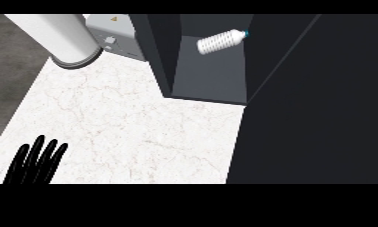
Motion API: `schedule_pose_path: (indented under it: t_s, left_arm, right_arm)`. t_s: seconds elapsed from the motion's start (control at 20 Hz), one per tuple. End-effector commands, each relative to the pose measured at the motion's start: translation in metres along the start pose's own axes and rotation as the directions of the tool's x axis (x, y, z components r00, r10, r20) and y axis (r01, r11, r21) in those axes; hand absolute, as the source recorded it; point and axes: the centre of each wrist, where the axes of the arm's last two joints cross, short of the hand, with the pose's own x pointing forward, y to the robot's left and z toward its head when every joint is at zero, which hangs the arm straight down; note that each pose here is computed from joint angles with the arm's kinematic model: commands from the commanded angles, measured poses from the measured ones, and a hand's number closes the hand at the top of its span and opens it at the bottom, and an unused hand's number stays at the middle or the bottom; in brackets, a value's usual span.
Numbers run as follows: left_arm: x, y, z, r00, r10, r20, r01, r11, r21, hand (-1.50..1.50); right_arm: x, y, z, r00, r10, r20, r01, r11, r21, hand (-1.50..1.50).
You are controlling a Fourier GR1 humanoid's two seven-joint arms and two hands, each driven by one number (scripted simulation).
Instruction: Pick up the bottled water, place it into the cabinet and close the cabinet
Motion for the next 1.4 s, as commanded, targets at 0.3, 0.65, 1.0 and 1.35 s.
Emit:
schedule_pose_path:
  t_s: [0.3,0.65,1.0,1.35]
  left_arm:
    - [0.023,0.025,0.009,1.000,-0.010,-0.021,0.009,0.999,-0.038,-1.50]
    - [0.035,0.031,-0.001,1.000,-0.017,0.015,0.018,0.998,-0.062,-1.50]
    - [0.039,0.035,-0.002,1.000,-0.005,0.005,0.005,0.997,-0.079,-1.50]
    - [0.049,0.041,-0.013,1.000,-0.016,0.018,0.018,0.995,-0.097,-1.50]
  right_arm:
    - [0.018,-0.008,-0.037,0.990,0.127,0.053,-0.136,0.964,0.229,1.50]
    - [0.008,-0.011,-0.053,0.995,0.097,0.025,-0.100,0.967,0.236,1.50]
    - [-0.001,-0.017,-0.060,0.999,0.045,0.021,-0.048,0.988,0.144,1.50]
    - [-0.017,-0.027,-0.079,0.998,-0.067,0.001,0.066,0.994,0.083,1.50]
